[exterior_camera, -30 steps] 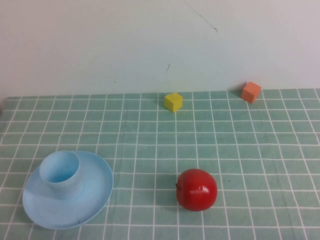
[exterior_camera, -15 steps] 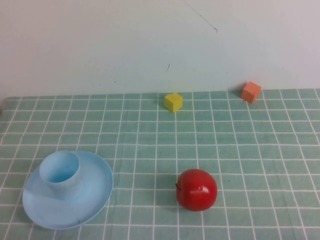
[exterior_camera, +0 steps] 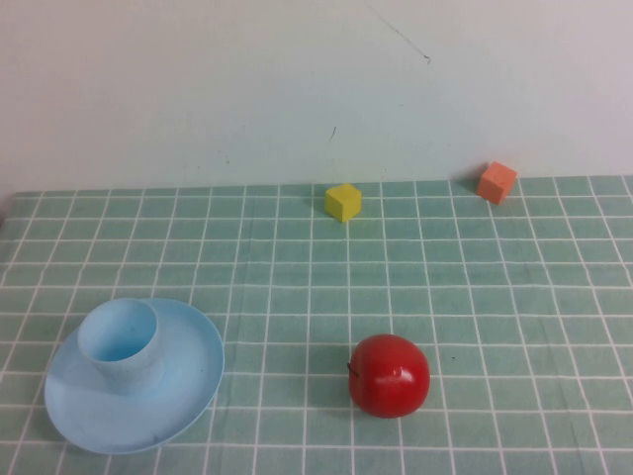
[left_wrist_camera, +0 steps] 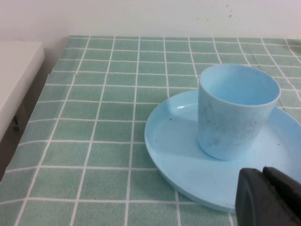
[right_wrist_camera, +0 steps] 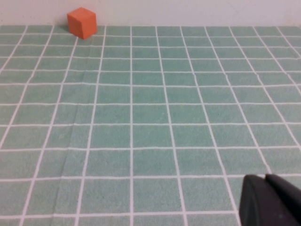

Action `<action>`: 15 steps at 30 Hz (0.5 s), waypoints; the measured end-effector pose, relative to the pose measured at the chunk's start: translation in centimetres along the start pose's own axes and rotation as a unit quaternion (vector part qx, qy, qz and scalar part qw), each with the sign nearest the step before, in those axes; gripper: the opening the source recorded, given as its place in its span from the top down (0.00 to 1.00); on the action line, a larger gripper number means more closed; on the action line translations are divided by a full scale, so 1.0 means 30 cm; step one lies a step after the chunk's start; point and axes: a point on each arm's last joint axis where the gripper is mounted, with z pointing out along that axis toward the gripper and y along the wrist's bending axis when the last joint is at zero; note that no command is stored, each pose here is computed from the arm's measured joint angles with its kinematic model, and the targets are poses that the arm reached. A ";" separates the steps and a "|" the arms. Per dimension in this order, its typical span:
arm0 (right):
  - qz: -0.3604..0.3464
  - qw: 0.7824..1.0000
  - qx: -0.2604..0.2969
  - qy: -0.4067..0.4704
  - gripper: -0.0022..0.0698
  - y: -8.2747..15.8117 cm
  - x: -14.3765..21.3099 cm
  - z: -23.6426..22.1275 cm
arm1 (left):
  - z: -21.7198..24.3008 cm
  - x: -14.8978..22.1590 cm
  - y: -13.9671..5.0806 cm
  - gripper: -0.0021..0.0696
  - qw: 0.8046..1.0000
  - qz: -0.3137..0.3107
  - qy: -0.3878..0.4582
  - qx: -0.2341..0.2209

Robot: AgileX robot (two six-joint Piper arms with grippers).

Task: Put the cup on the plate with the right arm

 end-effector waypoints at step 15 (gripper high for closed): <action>0.000 1.000 -0.007 -0.003 0.97 0.003 -0.001 0.001 | 0.000 0.000 0.000 0.98 1.000 0.000 0.000 0.000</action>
